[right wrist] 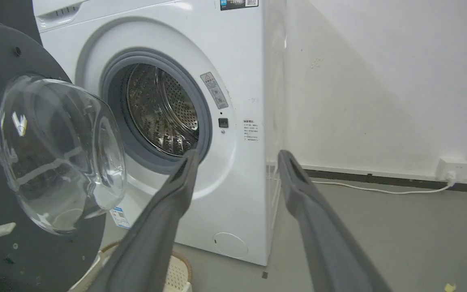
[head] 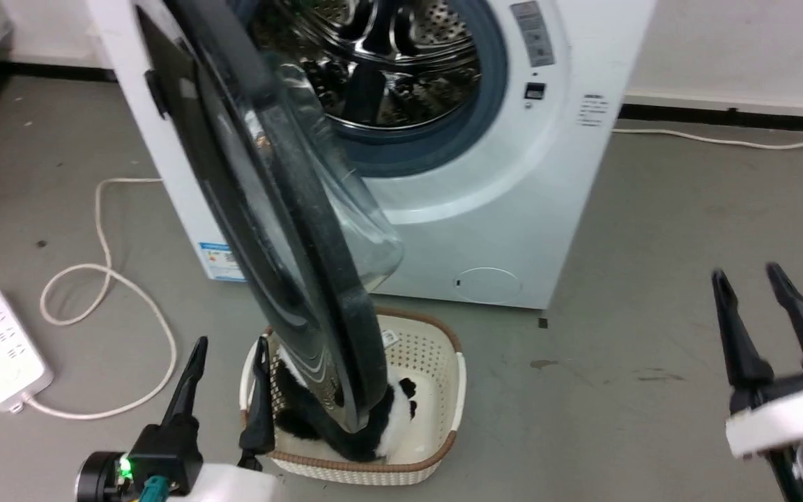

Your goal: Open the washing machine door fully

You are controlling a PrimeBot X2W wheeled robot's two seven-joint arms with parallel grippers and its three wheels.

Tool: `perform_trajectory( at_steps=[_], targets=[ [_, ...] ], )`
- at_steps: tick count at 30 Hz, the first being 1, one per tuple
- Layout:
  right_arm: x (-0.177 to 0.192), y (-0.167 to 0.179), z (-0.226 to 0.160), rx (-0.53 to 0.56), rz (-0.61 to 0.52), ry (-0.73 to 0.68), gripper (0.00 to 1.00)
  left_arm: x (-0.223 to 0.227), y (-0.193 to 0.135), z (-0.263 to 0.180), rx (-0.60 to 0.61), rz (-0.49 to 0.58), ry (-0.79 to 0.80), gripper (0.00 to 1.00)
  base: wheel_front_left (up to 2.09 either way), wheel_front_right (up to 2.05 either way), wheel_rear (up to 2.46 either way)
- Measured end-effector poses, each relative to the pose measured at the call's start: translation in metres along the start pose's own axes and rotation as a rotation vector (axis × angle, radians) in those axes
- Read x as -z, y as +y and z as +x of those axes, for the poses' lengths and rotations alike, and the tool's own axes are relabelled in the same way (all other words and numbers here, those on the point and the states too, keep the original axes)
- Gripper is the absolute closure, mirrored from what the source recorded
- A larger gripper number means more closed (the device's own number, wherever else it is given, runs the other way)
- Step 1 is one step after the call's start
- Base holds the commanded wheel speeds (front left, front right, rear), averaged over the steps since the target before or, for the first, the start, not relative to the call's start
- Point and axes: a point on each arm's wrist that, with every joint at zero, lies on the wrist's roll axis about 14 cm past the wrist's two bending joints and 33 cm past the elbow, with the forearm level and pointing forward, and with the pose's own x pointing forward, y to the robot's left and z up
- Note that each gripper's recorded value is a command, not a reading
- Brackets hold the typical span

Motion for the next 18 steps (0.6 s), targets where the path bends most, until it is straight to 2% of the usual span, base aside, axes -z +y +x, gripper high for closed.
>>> perform_trajectory(
  at_steps=[2, 5, 10, 14, 18],
  targets=[
    [0.000, -0.006, -0.016, 0.030, -0.125, -0.004, 0.00, 0.002, 0.000, 0.000, 0.002, -0.003, 0.005, 0.00, 0.00, 0.00, 0.00],
    [0.001, -0.002, -0.037, 0.085, -0.174, -0.023, 0.00, 0.004, -0.003, -0.002, 0.010, -0.005, 0.013, 0.00, 0.00, 0.00, 0.00],
    [0.020, 0.014, -0.062, 0.093, -0.255, 0.032, 0.00, 0.011, -0.007, -0.006, 0.035, -0.012, 0.036, 0.00, 0.00, 0.00, 0.00],
    [0.034, 0.019, -0.074, 0.093, -0.271, 0.080, 0.00, 0.014, -0.008, -0.007, 0.041, -0.014, 0.047, 0.00, 0.00, 0.00, 0.00],
    [0.033, 0.026, -0.072, 0.084, -0.248, 0.068, 0.00, 0.018, -0.009, -0.008, 0.047, -0.015, 0.057, 0.00, 0.00, 0.00, 0.00]
  ],
)
